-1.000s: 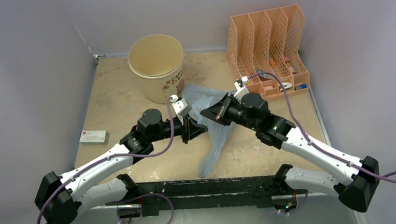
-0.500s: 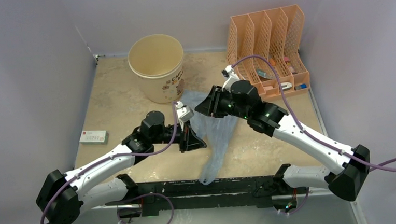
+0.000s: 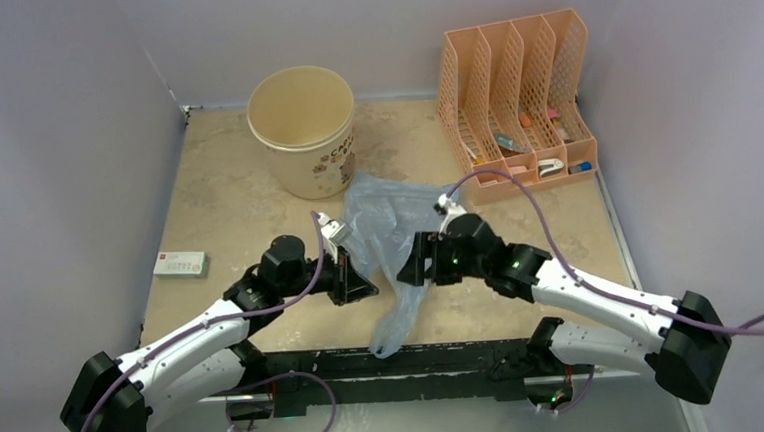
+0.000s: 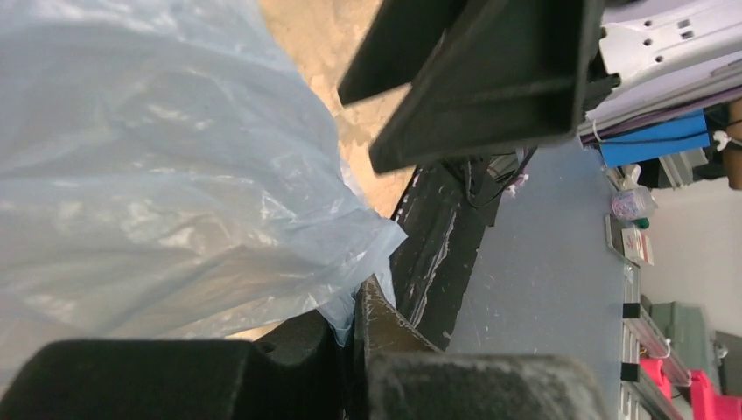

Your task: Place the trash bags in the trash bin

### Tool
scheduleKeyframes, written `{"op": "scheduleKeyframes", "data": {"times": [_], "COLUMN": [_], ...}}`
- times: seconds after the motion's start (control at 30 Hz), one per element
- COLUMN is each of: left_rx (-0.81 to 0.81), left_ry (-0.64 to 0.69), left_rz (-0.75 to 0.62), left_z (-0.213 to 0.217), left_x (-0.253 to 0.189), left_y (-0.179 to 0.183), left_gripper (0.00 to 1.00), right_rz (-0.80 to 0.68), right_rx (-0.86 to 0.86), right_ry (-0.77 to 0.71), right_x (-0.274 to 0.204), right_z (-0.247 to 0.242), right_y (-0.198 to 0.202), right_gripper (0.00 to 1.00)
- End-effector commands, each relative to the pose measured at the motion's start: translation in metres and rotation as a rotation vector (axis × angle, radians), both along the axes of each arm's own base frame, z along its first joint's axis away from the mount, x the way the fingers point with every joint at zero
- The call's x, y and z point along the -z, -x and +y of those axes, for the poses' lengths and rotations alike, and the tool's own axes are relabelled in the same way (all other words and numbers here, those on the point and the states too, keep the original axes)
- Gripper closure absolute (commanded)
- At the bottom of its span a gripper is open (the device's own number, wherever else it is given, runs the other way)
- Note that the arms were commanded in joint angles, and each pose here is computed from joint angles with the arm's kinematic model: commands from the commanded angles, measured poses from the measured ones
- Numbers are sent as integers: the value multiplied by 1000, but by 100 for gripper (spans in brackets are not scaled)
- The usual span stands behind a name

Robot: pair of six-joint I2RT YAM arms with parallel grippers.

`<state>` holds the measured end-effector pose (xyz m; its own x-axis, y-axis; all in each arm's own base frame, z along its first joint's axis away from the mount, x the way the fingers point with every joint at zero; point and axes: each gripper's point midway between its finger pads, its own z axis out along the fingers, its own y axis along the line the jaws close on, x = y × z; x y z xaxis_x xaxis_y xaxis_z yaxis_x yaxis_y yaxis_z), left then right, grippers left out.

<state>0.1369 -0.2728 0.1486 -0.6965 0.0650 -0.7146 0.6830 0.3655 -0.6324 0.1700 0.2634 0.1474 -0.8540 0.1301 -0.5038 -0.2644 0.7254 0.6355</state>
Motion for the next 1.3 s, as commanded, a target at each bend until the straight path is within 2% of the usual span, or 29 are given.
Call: {"op": "scheduleKeyframes", "data": {"times": [0.0, 0.1, 0.17, 0.23, 0.33, 0.43, 0.53, 0.57, 0.63, 0.73, 0.83, 0.9, 1.0, 1.13, 1.27], "left_rx": [-128, -193, -242, -261, -277, -295, -321, -328, -337, -306, -222, -166, -107, -107, -154], "left_ry": [23, -29, -67, -69, -75, -92, -97, -94, -103, -94, -43, -24, 11, 40, 34], "left_rz": [19, 53, 95, 123, 159, 167, 165, 162, 170, 169, 124, 110, 100, 104, 125], "left_z": [8, 15, 20, 23, 27, 33, 39, 41, 47, 47, 36, 29, 18, 12, 12], "left_x": [-1, 13, 25, 32, 44, 50, 53, 52, 57, 62, 52, 46, 37, 32, 34], "left_y": [-11, -17, -20, -18, -14, -11, -9, -9, -5, 3, 7, 11, 12, 8, 1], "left_gripper": [100, 100, 100, 100, 100, 100, 100, 100, 100, 100, 100, 100, 100, 100, 100], "right_rz": [87, 147, 156, 224, 185, 77, -16, -38, -118, -213, -169, -142, -144, -173, -160], "right_rx": [81, 188, 195, 231, 283, 316, 356, 395, 409, 333, 324, 298, 195, 210, 69], "right_ry": [36, 46, -31, -73, -131, -159, -120, -85, -37, 53, 228, 269, 197, 86, -21], "right_x": [30, 51, 53, 63, 54, 24, 7, 3, -16, -38, -20, -8, -9, -28, -34], "right_z": [5, -5, 4, 7, 13, 14, -6, -19, -37, -41, -45, -42, -28, -31, -15], "right_y": [18, 20, 20, 24, 6, -17, -50, -64, -89, -120, -142, -146, -131, -112, -84], "right_gripper": [25, 29, 30, 37, 56, 76, 98, 100, 100, 100, 100, 95, 82, 63, 64]}}
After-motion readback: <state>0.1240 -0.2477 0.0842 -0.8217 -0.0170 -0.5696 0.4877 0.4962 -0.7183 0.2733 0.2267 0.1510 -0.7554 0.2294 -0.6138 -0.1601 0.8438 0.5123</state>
